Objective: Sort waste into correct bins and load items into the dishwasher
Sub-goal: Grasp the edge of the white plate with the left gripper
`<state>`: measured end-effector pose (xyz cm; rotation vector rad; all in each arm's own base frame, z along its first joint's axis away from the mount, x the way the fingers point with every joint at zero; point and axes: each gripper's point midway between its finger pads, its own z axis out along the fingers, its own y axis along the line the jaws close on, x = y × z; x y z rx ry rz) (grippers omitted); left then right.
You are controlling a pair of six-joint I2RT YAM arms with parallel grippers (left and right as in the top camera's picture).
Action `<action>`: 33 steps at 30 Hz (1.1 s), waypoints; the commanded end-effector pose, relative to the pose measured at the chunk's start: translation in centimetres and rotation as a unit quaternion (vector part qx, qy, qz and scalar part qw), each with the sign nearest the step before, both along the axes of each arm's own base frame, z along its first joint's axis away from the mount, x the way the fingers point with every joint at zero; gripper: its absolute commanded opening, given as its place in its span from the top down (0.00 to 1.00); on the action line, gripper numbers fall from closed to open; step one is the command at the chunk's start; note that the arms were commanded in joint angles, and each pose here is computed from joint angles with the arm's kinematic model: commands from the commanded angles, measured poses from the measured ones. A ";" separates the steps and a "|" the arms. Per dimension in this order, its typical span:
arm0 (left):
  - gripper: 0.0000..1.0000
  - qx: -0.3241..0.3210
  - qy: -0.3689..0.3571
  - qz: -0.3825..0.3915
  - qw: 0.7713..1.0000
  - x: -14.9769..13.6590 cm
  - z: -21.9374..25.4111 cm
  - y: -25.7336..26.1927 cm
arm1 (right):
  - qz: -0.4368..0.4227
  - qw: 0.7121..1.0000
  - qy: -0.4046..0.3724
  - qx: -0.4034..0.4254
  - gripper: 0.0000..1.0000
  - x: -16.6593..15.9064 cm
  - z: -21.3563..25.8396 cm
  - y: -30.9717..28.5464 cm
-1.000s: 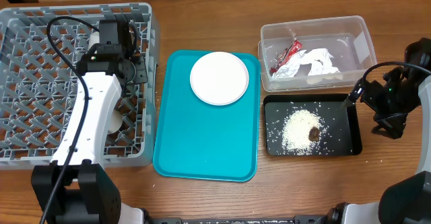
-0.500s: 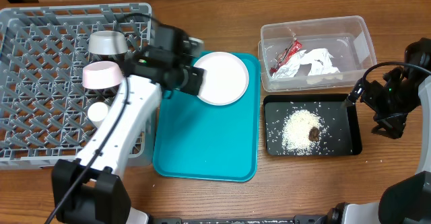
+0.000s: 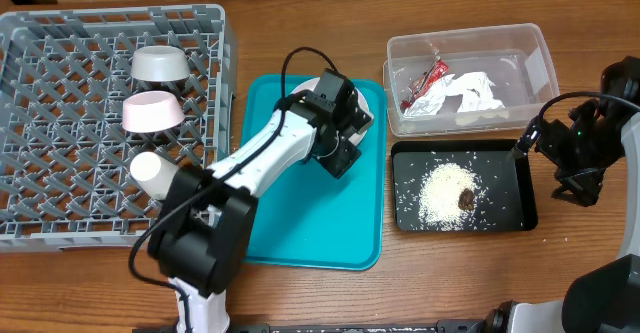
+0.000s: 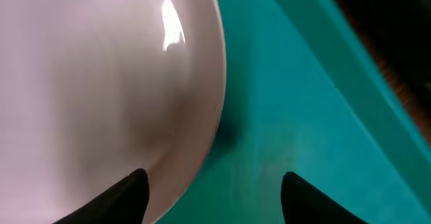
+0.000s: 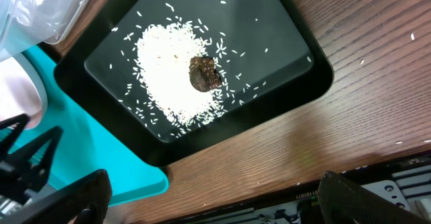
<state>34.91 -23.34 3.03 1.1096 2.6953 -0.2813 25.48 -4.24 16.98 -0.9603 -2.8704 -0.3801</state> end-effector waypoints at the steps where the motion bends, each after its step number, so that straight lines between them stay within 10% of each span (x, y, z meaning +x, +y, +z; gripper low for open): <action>1: 0.37 0.020 0.011 -0.010 1.000 -0.4 -1.0 0.3 | 0.002 1.000 -0.016 -0.007 0.00 0.1 0.7 -0.2; 9: 0.68 0.042 0.041 0.009 0.998 -1.6 -1.6 1.3 | 0.002 1.000 -0.016 -0.007 0.00 0.1 0.7 -0.2; 24: 0.65 0.089 0.021 0.027 0.995 -1.2 -3.2 3.2 | 0.002 1.000 -0.016 -0.007 0.00 0.1 0.7 -0.2; 33: 0.85 0.089 0.018 0.028 0.995 -1.1 -3.5 3.1 | 0.002 1.000 -0.016 -0.007 0.00 0.1 0.7 -0.2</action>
